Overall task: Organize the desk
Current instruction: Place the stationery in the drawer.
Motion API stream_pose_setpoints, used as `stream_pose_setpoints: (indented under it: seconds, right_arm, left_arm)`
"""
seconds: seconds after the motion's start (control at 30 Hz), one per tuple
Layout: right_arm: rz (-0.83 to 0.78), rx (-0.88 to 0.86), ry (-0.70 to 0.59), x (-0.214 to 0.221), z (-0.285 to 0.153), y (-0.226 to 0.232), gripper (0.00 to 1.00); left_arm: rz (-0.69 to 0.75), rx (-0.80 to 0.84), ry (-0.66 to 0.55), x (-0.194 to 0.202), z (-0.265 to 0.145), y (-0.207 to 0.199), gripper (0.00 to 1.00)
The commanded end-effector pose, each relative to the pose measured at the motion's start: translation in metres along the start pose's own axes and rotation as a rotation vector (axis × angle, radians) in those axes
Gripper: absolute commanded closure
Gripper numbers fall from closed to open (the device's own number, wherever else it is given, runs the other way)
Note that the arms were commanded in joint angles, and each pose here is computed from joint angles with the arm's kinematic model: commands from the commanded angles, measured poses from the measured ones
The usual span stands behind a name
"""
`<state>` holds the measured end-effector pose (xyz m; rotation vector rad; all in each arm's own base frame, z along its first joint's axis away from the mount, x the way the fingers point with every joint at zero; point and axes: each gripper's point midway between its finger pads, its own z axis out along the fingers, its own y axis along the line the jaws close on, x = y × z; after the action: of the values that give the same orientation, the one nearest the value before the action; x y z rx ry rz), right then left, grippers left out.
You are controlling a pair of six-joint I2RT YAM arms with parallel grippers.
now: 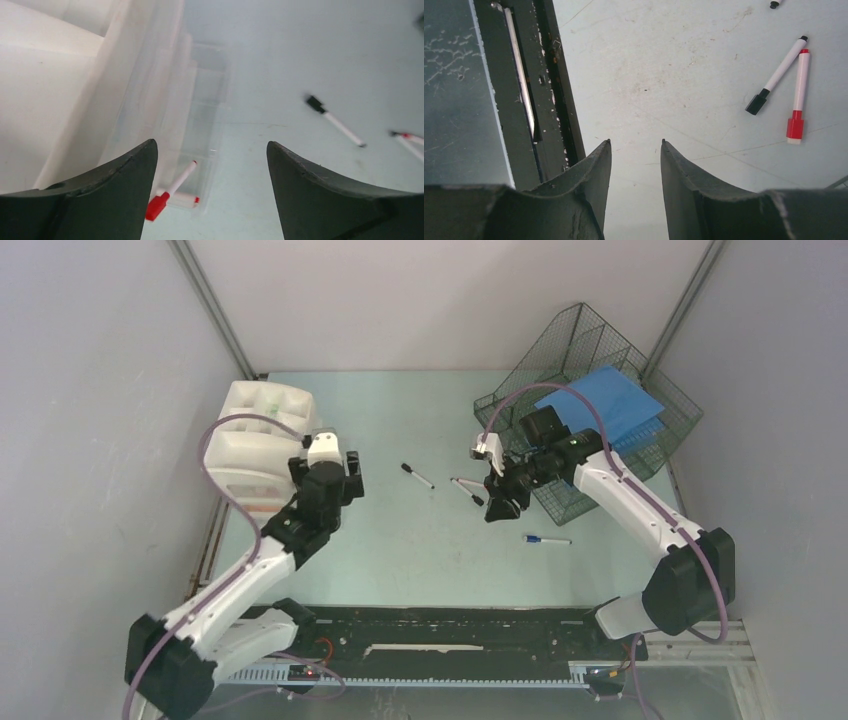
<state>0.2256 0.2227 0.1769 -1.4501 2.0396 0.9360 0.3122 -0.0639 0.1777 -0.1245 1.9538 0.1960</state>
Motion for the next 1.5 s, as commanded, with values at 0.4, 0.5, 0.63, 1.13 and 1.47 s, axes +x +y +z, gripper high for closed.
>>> stream_pose_setpoints:
  seconds: [0.4, 0.5, 0.63, 1.13, 1.47]
  right_arm:
    - [-0.108, 0.026, 0.049, 0.01, 0.0, -0.005, 0.55]
    - [-0.107, 0.029, 0.051, 0.01, 0.0, -0.006, 0.55]
    - [-0.109, 0.032, 0.051, 0.01, -0.001, -0.006, 0.56]
    - [-0.111, 0.034, 0.069, 0.013, 0.001, -0.007, 0.56]
    - [-0.114, 0.031, 0.085, 0.015, 0.004, -0.007, 0.57]
  left_arm:
    - [-0.262, 0.184, 0.082, 0.047, -0.039, -0.008, 0.4]
    - [-0.248, 0.109, 0.14, 0.06, -0.033, -0.002, 0.6]
    - [-0.18, -0.013, 0.182, 0.067, -0.023, 0.012, 0.69]
    - [-0.083, -0.242, 0.218, 0.066, -0.019, 0.043, 0.75]
    - [-0.087, -0.34, 0.244, 0.074, -0.014, 0.051, 0.76]
